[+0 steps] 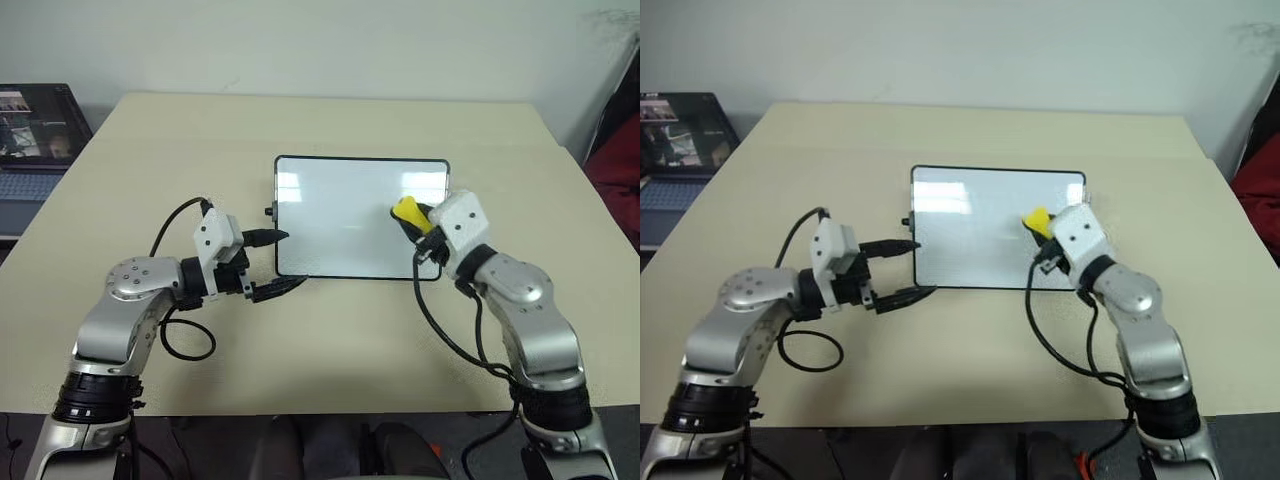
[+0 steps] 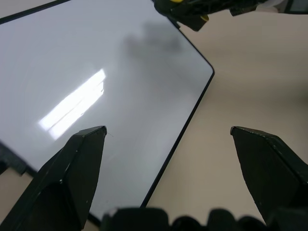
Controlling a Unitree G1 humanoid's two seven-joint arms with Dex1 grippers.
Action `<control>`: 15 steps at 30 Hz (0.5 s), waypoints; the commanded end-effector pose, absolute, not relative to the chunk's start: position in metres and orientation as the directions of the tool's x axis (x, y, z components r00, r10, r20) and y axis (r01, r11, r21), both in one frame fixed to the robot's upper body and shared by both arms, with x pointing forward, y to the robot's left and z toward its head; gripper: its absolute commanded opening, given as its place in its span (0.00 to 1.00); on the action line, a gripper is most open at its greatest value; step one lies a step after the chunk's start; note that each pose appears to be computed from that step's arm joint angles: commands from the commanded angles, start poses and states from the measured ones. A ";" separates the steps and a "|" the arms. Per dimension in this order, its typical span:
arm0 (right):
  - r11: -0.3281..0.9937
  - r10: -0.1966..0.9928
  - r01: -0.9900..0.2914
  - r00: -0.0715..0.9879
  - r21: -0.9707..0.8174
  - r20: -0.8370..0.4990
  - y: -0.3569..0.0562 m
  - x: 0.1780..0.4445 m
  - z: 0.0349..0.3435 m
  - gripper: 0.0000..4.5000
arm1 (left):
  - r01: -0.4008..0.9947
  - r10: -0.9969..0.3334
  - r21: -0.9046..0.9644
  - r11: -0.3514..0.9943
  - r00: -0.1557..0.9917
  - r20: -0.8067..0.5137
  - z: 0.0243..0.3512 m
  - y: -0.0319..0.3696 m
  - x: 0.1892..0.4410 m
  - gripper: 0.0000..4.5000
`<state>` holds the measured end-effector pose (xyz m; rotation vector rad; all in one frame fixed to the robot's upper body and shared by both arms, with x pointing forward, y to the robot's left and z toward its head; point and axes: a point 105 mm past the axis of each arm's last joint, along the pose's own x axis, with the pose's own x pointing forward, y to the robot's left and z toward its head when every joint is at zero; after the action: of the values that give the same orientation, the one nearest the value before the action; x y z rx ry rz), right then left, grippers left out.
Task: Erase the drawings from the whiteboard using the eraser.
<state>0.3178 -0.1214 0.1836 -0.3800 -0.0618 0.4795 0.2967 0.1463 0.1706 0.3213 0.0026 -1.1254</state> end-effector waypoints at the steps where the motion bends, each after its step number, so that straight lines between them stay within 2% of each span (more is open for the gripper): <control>1: 0.884 0.340 -0.326 0.940 -0.335 -0.017 -0.155 0.303 0.192 0.25 | 0.906 -0.924 0.285 0.313 0.360 -0.130 0.184 0.130 0.285 1.00; 6: 0.953 0.144 -0.182 0.976 -0.243 -0.164 -0.200 0.288 0.157 0.25 | 0.934 -0.955 0.275 0.229 0.270 -0.120 0.185 0.117 0.279 1.00; 11: 0.972 0.061 -0.123 0.955 -0.200 -0.292 -0.221 0.280 0.126 0.25 | 0.941 -0.967 0.282 0.187 0.226 -0.115 0.188 0.109 0.283 1.00; 15: 0.978 0.036 -0.096 0.951 -0.184 -0.308 -0.225 0.286 0.119 0.25 | 0.945 -0.975 0.287 0.159 0.197 -0.107 0.189 0.101 0.285 1.00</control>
<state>0.2838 -0.2208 0.1101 -0.2004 0.3441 0.0922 0.2869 0.1061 0.1811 0.2984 -0.0685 -1.3520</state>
